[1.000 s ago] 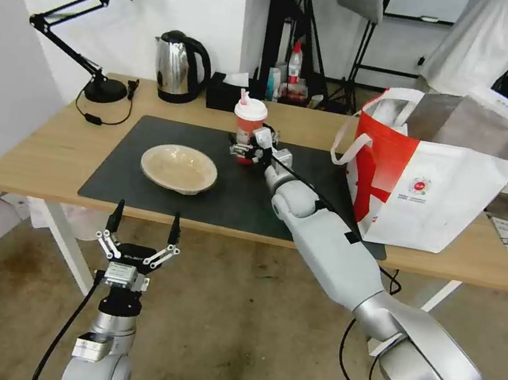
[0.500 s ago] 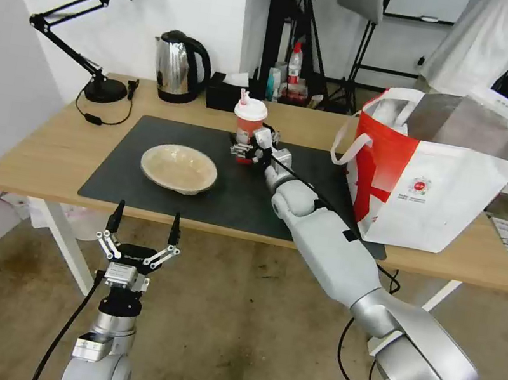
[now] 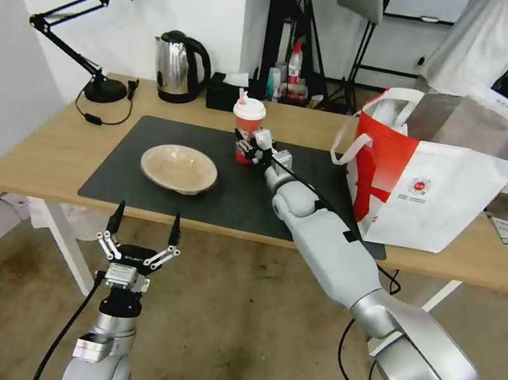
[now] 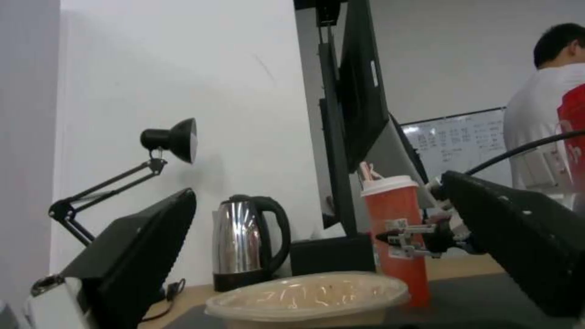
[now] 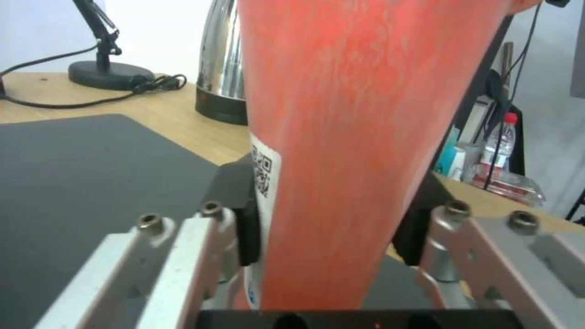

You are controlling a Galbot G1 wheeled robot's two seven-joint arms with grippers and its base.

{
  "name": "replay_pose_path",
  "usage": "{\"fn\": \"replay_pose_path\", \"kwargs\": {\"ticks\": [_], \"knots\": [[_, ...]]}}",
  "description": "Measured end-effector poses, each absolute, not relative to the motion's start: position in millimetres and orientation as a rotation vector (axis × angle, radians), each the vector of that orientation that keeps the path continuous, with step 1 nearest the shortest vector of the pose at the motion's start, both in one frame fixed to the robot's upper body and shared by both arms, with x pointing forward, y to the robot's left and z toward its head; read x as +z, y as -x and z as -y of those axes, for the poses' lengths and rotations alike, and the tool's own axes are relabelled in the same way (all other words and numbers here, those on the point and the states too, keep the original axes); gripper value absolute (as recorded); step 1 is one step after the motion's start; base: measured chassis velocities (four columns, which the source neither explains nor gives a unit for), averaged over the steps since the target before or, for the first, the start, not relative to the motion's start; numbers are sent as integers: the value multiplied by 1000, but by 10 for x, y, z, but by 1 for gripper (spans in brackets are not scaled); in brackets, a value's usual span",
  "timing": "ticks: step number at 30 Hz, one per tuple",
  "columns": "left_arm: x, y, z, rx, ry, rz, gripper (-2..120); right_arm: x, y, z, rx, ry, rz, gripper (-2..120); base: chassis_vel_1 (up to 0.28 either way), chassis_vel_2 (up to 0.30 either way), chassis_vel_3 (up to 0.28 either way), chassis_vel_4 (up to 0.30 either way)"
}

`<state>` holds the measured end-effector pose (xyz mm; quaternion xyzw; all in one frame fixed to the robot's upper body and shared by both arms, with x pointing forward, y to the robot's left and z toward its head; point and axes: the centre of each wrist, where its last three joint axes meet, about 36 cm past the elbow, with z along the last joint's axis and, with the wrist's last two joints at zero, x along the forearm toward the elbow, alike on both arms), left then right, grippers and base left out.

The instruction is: Pick up the trash from the table and place it into the takeout bag.

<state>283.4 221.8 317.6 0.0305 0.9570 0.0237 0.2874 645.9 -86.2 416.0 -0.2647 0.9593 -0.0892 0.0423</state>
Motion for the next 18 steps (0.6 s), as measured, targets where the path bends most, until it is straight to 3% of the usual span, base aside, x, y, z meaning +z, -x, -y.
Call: {"fn": "replay_pose_path", "kwargs": {"ticks": [14,18], "knots": [[3178,-2804,-2220,65,-82,-2561,100,4182,-6423,912,-269,808,-2922,6,0,0,0,0],[3179,-2802,-2222,67,-82,-2561,100,4237,-6391,931,-267,808,-2906,4,0,0,0,0]]}}
